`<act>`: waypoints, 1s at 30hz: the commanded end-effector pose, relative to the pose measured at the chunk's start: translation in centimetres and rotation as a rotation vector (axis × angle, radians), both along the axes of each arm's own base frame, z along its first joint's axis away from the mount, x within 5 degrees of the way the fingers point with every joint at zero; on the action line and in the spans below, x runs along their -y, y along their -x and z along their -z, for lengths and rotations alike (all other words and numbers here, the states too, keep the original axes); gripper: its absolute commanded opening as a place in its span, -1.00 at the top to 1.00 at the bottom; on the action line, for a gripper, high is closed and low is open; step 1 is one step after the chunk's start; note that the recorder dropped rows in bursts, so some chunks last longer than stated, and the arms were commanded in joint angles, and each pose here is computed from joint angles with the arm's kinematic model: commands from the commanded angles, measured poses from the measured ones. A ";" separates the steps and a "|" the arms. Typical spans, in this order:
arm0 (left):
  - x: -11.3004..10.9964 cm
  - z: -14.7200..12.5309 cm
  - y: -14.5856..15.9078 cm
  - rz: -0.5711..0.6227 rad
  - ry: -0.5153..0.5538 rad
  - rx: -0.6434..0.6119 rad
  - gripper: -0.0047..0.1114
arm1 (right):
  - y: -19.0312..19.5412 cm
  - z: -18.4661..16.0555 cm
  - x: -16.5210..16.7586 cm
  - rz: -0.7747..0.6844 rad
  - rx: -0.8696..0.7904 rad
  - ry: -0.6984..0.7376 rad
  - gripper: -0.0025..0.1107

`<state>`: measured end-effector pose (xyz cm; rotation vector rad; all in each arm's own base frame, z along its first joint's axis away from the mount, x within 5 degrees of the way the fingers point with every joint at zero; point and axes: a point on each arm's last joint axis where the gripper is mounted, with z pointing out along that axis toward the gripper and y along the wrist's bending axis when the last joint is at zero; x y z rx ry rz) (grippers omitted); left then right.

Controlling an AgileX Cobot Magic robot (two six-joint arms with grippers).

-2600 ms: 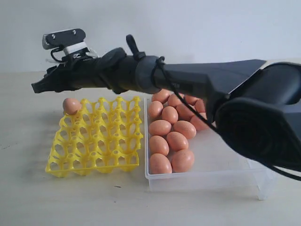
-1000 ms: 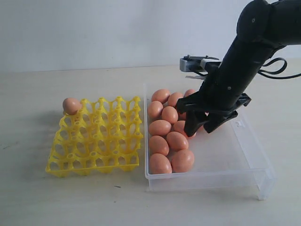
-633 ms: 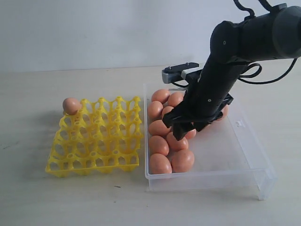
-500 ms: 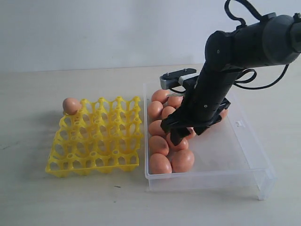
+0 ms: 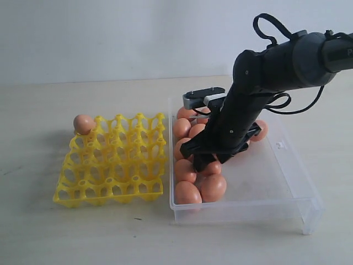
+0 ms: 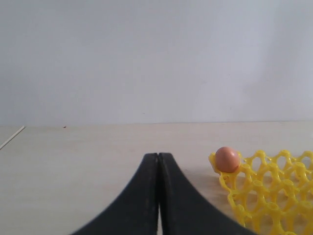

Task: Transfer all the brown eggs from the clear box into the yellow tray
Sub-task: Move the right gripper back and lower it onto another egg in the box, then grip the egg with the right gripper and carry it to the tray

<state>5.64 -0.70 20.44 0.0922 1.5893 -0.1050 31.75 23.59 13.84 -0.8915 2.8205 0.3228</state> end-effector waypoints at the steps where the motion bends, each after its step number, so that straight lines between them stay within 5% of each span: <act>1: 0.0 0.1 0.0 0.003 0.011 0.003 0.92 | 0.0 0.2 -0.1 0.000 0.000 -0.008 0.03; 8: 0.0 0.1 0.0 0.003 0.011 0.003 0.92 | 0.3 1.4 0.0 -0.005 -0.051 0.022 0.16; 15: 0.0 0.1 0.0 0.003 0.011 0.003 0.92 | 0.4 0.8 0.0 -0.008 -0.051 0.019 0.96; 30: 0.0 0.1 0.0 0.003 0.011 0.003 0.92 | 0.3 -8.4 0.9 0.201 0.328 -0.248 0.96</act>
